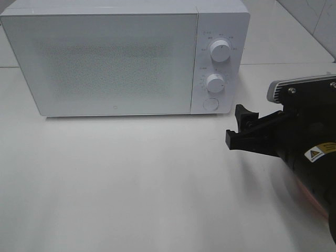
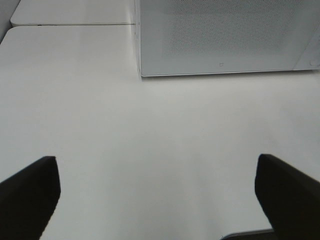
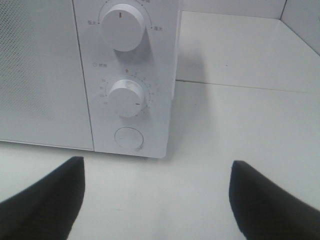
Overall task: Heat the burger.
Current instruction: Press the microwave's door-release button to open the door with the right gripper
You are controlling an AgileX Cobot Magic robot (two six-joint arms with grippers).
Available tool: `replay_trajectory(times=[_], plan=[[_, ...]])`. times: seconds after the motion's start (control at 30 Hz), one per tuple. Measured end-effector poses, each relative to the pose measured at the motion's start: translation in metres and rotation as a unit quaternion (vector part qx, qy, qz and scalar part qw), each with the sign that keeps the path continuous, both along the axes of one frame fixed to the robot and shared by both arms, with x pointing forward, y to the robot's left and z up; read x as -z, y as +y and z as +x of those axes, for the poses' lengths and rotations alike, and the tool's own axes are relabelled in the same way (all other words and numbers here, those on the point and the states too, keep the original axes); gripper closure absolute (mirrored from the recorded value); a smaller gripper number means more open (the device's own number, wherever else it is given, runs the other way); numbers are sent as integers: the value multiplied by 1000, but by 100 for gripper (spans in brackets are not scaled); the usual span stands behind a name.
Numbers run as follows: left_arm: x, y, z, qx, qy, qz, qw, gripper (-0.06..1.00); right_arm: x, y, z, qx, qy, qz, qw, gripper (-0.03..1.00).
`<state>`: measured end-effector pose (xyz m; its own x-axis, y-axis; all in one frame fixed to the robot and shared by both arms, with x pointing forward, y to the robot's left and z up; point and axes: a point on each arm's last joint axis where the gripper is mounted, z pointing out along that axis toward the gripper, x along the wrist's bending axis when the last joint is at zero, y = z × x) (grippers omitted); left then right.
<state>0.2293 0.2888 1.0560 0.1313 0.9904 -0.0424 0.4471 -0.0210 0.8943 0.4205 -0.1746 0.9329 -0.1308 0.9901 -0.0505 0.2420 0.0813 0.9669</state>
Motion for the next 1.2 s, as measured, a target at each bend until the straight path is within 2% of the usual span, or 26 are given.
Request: replay_trajectory(times=[0.23,0.27,0.3,0.33,0.4,0.47,0.5,0.53,0.57,0.6,0.67,0.7,0.73,0.77,0.87,0.9,0.93,0.97,1.03,1.13,1.2], plan=[[0,0,0,0,0,0,1000,-3,-1,7,-1,-6,-6,9,1000,20],[0,0,0,0,0,0,1000,-3,-1,7,-1,0,-4,28,1000,20],[0,0,0,0,0,0,1000,-3,-1,7,-1,0,-4,28,1000,20],[0,0,0,0,0,0,1000,-3,-1,7,-1,9,0,62,998,21],[0,0,0,0,0,0,1000,-3,-1,7,-1,13,2,77,997,21],[0,0,0,0,0,0,1000,-3,-1,7,-1,29,10,140,990,25],[0,0,0,0,0,0,1000,-3,-1,7,-1,29,10,140,990,25],[0,0,0,0,0,0,1000,-3,-1,7,-1,41,15,188,981,28],[0,0,0,0,0,0,1000,-3,-1,7,-1,47,18,212,976,29],[0,0,0,0,0,0,1000,-3,-1,7,-1,47,18,212,976,29],[0,0,0,0,0,0,1000,-3,-1,7,-1,68,29,292,953,37],[0,0,0,0,0,0,1000,-3,-1,7,-1,68,29,292,953,37],[0,0,0,0,0,0,1000,-3,-1,7,-1,73,31,313,946,40],[0,0,0,0,0,0,1000,-3,-1,7,-1,83,37,354,931,44],[0,0,0,0,0,0,1000,-3,-1,7,-1,87,39,371,924,47],[0,0,0,0,0,0,1000,-3,-1,7,-1,98,44,412,905,52],[0,0,0,0,0,0,1000,-3,-1,7,-1,102,46,428,897,54],[0,0,0,0,0,0,1000,-3,-1,7,-1,102,46,428,897,54],[0,0,0,0,0,0,1000,-3,-1,7,-1,120,55,498,857,66],[0,0,0,0,0,0,1000,-3,-1,7,-1,123,57,509,850,68],[0,0,0,0,0,0,1000,-3,-1,7,-1,134,62,554,820,73]])
